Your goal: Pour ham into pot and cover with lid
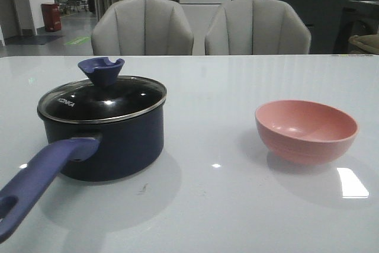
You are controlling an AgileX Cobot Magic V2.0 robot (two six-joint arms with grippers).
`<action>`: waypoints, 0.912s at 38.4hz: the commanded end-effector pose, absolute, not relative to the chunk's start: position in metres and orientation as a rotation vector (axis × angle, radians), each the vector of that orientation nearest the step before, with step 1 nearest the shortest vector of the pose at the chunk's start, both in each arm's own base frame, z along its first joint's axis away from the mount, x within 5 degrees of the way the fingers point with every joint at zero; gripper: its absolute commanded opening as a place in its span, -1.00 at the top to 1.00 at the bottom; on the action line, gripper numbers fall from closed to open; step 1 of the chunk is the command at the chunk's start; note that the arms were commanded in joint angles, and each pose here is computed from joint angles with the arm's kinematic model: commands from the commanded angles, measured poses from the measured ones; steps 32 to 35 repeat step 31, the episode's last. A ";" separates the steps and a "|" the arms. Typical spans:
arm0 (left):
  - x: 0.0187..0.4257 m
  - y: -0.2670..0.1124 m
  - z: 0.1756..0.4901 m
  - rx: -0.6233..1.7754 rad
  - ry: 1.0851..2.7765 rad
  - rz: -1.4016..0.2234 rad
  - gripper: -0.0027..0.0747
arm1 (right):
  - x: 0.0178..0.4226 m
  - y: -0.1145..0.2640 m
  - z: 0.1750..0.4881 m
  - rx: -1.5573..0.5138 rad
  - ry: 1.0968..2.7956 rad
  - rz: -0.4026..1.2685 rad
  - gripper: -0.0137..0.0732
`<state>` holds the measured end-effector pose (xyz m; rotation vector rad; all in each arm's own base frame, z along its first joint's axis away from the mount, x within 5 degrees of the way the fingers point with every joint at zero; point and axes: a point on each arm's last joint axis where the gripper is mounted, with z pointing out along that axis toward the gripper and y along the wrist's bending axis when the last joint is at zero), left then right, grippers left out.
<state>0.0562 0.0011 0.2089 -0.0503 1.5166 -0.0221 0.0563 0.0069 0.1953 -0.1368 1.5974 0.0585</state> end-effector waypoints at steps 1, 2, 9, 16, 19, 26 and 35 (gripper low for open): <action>0.055 0.001 0.210 -0.065 1.440 -0.033 0.62 | 0.055 0.007 0.206 -0.127 1.488 0.061 0.30; 0.055 0.001 0.210 -0.065 1.440 -0.033 0.62 | 0.055 0.007 0.206 -0.118 1.489 0.071 0.30; 0.055 0.001 0.210 -0.065 1.440 -0.033 0.62 | 0.055 0.007 0.206 -0.102 1.491 0.089 0.30; 0.055 0.001 0.210 -0.065 1.440 -0.033 0.62 | 0.055 0.007 0.206 -0.102 1.491 0.089 0.30; 0.055 0.001 0.210 -0.065 1.440 -0.033 0.62 | 0.055 0.007 0.206 -0.102 1.491 0.089 0.30; 0.055 0.001 0.210 -0.065 1.440 -0.033 0.62 | 0.055 0.007 0.206 -0.102 1.491 0.089 0.30; 0.055 0.001 0.210 -0.065 1.440 -0.033 0.62 | 0.055 0.007 0.206 -0.102 1.491 0.089 0.30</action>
